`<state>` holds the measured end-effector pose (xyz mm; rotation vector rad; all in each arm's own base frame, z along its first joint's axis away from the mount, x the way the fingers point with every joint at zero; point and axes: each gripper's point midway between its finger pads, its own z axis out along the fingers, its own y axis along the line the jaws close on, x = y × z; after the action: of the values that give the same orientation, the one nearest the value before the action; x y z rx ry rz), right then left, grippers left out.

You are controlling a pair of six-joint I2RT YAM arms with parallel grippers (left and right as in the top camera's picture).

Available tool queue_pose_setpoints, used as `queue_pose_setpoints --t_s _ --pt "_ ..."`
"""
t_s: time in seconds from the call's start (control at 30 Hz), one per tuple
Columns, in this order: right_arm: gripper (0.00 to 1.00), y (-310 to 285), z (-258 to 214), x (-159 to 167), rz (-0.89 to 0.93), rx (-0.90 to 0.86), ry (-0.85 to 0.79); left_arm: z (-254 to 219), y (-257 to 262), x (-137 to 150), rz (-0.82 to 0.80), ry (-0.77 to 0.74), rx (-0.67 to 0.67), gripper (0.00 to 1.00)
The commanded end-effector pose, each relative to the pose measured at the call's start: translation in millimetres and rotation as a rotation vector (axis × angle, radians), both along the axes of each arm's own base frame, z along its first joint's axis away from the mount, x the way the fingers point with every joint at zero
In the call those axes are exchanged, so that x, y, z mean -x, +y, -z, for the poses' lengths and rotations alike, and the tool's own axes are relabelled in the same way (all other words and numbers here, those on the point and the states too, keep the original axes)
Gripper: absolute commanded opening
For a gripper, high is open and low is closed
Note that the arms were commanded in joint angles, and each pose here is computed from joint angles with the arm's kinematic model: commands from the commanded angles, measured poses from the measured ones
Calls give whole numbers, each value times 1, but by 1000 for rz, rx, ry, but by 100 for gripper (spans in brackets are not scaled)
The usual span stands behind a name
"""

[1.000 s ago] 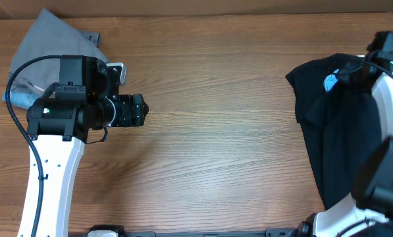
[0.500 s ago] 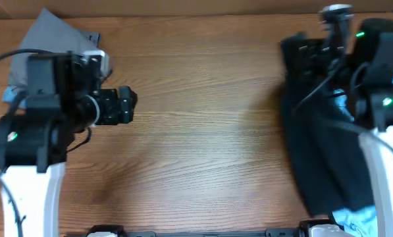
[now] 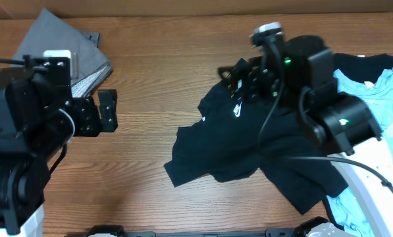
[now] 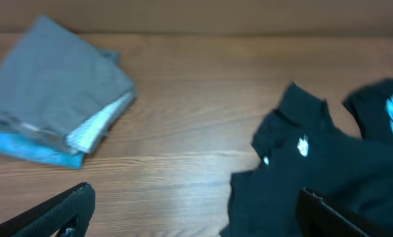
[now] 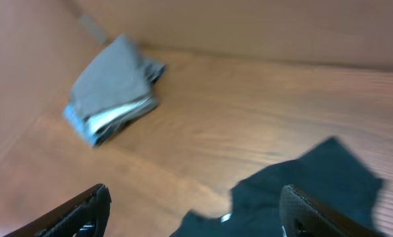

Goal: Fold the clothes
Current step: 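Grasp the black T-shirt with the right gripper and drag it leftward, then grasp the shirt collar with the left gripper and pull it up-left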

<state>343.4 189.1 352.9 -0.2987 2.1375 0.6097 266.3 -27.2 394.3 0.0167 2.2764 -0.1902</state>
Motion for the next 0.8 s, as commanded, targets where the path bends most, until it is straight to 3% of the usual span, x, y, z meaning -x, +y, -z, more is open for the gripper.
queue_pose_setpoints --t_s 0.0,0.33,0.6,0.77 --pt "85 -43 -67 3 149 -77 -150 20 -30 -19 175 76 6 97" --pt "85 -94 -101 22 324 -213 -176 148 -154 -101 540 350 -90 89" --pt "84 -97 -69 33 346 -182 -36 272 -240 -181 655 321 -116 77" --pt "85 -100 -47 41 364 -140 54 323 -270 -208 681 271 -88 74"
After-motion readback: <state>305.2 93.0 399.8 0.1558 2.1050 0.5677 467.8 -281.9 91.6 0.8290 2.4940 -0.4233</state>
